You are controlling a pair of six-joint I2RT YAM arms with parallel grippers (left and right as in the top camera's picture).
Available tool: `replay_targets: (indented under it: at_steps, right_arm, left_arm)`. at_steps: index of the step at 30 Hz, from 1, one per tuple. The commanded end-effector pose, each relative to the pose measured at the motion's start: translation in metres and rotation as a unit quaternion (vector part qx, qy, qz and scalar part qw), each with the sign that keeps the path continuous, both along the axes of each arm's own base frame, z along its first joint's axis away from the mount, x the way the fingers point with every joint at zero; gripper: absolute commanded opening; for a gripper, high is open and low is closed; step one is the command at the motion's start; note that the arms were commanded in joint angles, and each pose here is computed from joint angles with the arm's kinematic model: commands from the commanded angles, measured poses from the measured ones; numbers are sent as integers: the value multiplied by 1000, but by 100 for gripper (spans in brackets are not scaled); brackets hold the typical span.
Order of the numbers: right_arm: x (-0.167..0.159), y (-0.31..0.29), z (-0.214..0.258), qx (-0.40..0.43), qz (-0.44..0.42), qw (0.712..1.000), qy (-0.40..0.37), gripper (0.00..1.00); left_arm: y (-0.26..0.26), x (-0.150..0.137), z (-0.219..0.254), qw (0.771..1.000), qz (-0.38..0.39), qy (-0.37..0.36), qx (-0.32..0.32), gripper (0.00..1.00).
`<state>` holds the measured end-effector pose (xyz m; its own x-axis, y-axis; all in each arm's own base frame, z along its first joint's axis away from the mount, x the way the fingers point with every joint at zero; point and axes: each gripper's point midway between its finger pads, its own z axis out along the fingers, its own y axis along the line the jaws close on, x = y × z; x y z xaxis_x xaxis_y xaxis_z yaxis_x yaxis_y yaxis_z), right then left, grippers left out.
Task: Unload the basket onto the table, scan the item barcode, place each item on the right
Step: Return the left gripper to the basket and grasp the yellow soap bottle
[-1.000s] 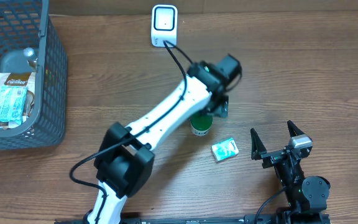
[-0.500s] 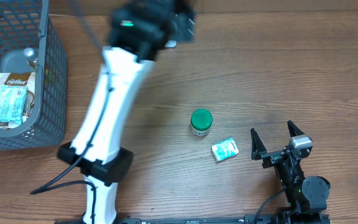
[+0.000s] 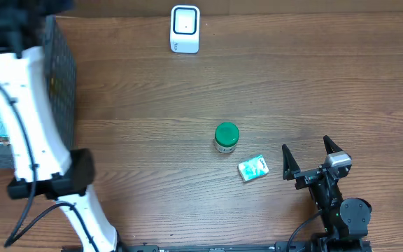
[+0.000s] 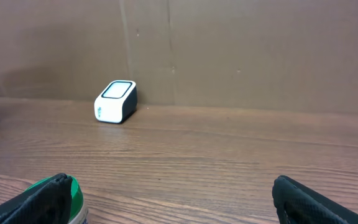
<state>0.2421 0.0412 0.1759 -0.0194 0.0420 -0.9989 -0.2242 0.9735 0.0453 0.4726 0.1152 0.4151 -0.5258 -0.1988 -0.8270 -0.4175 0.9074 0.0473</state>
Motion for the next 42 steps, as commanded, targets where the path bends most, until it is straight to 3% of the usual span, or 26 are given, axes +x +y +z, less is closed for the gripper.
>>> replay_targets:
  at_steps: [1, 7, 20, 27, 33, 39, 42]
  right_arm:
    - [0, 1, -2, -2, 1, 1000, -2, 100]
    - [0, 1, -2, -2, 1, 1000, -2, 100]
    - [0, 1, -2, -2, 1, 1000, -2, 100]
    - [0, 1, -2, -2, 1, 1000, -2, 100]
    - [0, 1, -2, -2, 1, 1000, -2, 100]
    - [0, 1, -2, -2, 1, 1000, -2, 100]
    - [0, 1, -2, -2, 1, 1000, -2, 100]
  left_arm:
    - [29, -3, -5, 999, -16, -5, -39, 100]
    - [91, -20, -44, 996, 37, 44, -66, 100]
    - [107, 2, -179, 979, -61, 175, -82, 100]
    - [111, 14, -228, 977, -67, 181, -86, 100]
    - [95, 30, -259, 974, -124, 153, -108, 99]
    - [96, 32, -285, 975, -124, 149, -105, 86]
    - [97, 31, -290, 975, -121, 152, -103, 69]
